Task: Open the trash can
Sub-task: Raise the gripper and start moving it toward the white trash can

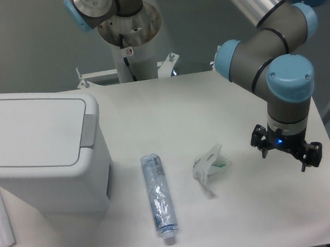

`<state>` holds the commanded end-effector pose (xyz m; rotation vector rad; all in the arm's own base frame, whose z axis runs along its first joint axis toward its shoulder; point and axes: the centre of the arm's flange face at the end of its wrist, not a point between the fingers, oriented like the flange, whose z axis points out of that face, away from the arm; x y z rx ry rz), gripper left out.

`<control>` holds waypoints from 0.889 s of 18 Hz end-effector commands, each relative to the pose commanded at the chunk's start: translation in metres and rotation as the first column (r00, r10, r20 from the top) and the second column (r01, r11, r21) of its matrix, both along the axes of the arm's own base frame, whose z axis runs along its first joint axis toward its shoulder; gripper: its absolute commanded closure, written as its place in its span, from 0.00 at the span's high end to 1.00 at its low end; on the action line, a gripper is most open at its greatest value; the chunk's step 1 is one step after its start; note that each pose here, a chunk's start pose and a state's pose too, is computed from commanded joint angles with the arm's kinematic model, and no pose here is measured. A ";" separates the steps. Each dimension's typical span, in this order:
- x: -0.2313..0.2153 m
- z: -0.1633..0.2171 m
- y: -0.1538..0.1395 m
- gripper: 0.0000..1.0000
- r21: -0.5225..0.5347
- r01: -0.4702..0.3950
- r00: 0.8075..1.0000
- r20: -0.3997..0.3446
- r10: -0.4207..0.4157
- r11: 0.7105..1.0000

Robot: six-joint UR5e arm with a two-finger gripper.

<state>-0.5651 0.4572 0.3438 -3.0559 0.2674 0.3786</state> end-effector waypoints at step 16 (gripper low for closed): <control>0.061 0.088 0.011 1.00 0.169 -0.130 0.986 0.129 0.109 0.977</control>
